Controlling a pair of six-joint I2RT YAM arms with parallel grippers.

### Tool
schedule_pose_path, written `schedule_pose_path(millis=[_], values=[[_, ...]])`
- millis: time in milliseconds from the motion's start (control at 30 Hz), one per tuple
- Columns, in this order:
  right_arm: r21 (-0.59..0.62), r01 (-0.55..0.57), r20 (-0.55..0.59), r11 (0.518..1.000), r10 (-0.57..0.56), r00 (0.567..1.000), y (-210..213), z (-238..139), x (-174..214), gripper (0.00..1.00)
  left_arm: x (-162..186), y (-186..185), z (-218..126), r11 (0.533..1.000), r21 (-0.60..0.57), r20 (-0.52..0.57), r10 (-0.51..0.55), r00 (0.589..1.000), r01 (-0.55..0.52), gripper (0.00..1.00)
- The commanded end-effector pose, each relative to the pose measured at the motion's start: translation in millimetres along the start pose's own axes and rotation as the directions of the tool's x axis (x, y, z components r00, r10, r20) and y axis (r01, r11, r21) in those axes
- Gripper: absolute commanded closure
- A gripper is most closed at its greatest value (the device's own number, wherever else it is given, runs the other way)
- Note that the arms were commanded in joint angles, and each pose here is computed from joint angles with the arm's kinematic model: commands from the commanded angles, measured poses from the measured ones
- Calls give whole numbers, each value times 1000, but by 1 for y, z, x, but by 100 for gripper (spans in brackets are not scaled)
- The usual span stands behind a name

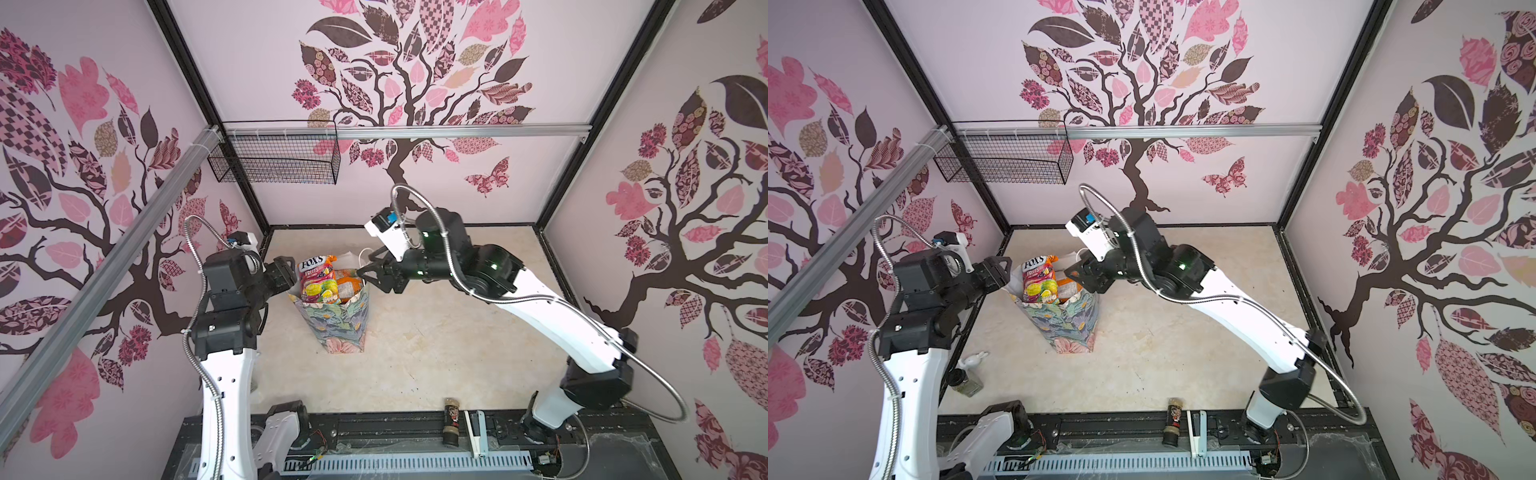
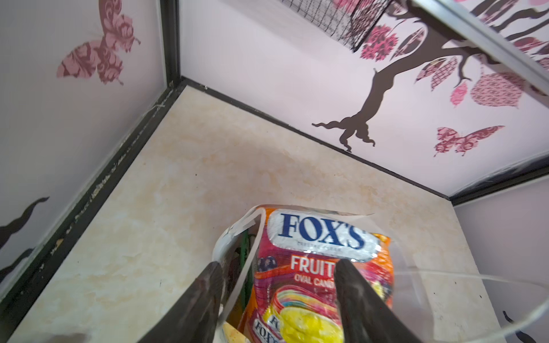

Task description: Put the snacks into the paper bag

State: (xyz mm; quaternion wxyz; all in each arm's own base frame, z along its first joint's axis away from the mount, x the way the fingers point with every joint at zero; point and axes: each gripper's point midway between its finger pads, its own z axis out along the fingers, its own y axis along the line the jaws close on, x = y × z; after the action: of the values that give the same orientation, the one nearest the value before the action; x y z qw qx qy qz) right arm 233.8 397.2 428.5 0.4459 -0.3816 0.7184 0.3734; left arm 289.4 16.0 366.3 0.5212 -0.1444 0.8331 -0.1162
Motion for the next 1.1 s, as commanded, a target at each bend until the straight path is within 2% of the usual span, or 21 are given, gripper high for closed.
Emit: schedule_pose_path(millis=[0, 100, 200, 333, 567, 667, 767, 867, 1067], values=[[59, -55, 59, 997, 52, 997, -15, 4, 7, 42, 11, -7, -2, 999, 26, -97, 21, 995, -18, 36], [33, -85, 38, 996, 83, 996, -15, 18, 23, 40, 18, -16, 5, 997, 71, -151, 25, 988, -14, 35], [9, -102, 24, 995, 102, 995, -16, 34, 34, 41, 27, -26, 12, 995, 62, -176, 84, 981, -74, 35], [75, -96, 0, 993, 96, 995, -32, 56, 45, 43, 40, -38, 23, 985, 33, -216, 173, 961, -170, 35], [149, -84, 5, 985, 84, 996, -51, 80, 48, 50, 42, -37, 33, 979, 5, -238, 199, 951, -204, 35], [186, -66, -12, 980, 69, 998, -59, 90, 49, 59, 40, -33, 38, 976, -18, -238, 206, 949, -216, 31], [189, -60, -2, 980, 62, 998, -61, 94, 46, 74, 38, -29, 44, 971, -44, -229, 218, 949, -234, 30], [184, -57, 12, 981, 55, 998, -60, 92, 41, 86, 44, -35, 53, 971, 0, -242, 233, 942, -240, 30], [185, -50, 34, 982, 44, 998, -60, 84, 35, 94, 67, -58, 65, 973, 142, -287, 218, 933, -183, 36]])
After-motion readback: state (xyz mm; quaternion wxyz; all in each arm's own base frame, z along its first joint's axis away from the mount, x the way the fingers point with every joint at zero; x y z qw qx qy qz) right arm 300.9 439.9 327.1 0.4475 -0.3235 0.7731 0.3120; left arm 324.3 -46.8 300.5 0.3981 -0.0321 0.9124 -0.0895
